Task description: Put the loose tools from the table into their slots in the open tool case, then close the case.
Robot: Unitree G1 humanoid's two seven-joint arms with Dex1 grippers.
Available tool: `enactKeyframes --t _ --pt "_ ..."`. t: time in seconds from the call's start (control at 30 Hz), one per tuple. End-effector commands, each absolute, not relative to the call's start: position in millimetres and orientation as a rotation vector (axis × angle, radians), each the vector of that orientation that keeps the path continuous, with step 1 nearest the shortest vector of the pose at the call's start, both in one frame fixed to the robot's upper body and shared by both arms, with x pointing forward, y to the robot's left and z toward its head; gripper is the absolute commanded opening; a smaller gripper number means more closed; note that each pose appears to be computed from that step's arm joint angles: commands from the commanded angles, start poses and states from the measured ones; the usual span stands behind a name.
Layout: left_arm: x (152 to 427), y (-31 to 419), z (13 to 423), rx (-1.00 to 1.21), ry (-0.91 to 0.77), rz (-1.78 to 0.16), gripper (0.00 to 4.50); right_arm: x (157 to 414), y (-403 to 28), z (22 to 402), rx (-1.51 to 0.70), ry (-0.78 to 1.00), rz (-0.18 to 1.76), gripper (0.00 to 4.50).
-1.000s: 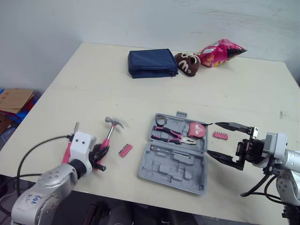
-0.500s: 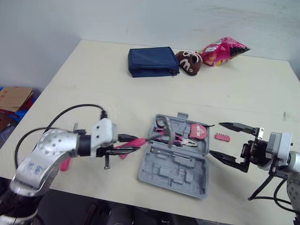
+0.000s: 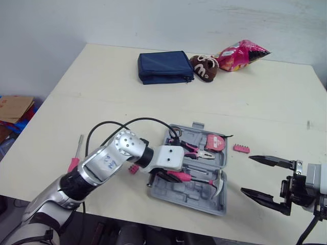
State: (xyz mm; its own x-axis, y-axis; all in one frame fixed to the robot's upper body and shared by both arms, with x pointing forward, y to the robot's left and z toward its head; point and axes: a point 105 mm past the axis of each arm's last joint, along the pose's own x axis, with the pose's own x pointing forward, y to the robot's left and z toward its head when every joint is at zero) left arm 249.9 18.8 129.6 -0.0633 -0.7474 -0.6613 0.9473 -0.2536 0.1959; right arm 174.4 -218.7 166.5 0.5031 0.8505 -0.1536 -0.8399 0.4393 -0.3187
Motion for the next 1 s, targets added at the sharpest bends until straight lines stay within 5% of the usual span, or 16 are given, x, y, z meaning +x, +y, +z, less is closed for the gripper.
enactKeyframes --t 0.03,0.77,0.97,1.0 --pt "253 15 132 0.870 0.339 -1.632 0.53 166 -219 173 -0.405 -0.046 1.028 4.50" --pt "267 6 117 0.942 0.468 -1.612 0.53 149 -229 139 -0.348 -0.028 0.998 4.50" --pt "260 1 131 0.875 0.386 -1.656 3.23 156 -233 137 -0.370 -0.060 0.984 4.50" --pt "257 1 134 0.853 0.385 -1.674 3.23 156 -233 136 -0.372 -0.059 0.983 4.50"
